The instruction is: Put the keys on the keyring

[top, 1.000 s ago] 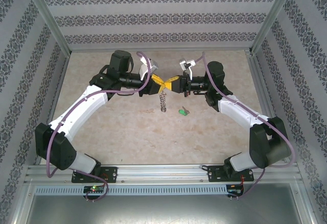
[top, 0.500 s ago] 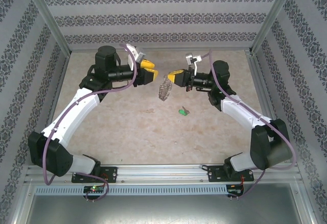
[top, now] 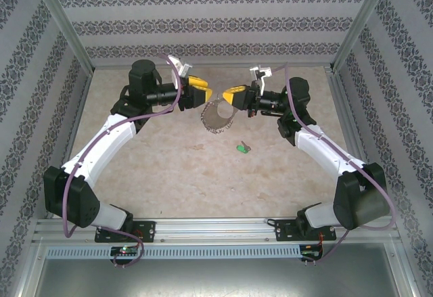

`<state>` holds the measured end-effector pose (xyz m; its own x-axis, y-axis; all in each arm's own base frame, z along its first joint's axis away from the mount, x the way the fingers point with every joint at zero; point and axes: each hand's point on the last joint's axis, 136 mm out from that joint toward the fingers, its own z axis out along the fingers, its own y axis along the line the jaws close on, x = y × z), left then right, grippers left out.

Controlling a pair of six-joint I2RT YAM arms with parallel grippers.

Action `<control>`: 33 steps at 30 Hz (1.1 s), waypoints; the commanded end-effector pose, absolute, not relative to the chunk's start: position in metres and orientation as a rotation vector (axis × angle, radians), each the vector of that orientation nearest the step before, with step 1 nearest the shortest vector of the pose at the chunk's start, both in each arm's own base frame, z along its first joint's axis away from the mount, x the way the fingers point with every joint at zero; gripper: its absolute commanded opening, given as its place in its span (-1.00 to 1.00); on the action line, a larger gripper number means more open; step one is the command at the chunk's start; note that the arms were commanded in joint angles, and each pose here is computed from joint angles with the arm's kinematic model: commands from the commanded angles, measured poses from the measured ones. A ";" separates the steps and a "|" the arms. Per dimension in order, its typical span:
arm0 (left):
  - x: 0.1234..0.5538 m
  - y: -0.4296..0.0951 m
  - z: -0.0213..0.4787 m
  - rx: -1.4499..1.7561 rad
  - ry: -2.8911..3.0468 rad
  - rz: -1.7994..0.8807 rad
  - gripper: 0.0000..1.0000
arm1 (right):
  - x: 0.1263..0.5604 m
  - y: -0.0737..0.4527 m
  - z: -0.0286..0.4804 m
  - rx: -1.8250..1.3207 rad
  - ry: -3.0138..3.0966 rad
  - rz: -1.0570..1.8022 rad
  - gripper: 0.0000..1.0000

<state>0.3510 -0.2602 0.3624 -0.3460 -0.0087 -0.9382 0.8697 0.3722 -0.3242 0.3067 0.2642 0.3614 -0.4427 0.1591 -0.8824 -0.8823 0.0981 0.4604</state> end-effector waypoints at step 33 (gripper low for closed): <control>0.342 -0.273 0.289 0.952 1.810 -0.669 -0.14 | 0.390 0.273 0.280 0.080 2.015 1.313 -1.00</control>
<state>0.3385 -0.2714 0.2899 -0.3061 0.2646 -0.9145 0.8281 0.5479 -0.1187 0.3849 0.2684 0.2608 -0.7631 0.3878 -0.5171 -0.3104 0.4818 0.8194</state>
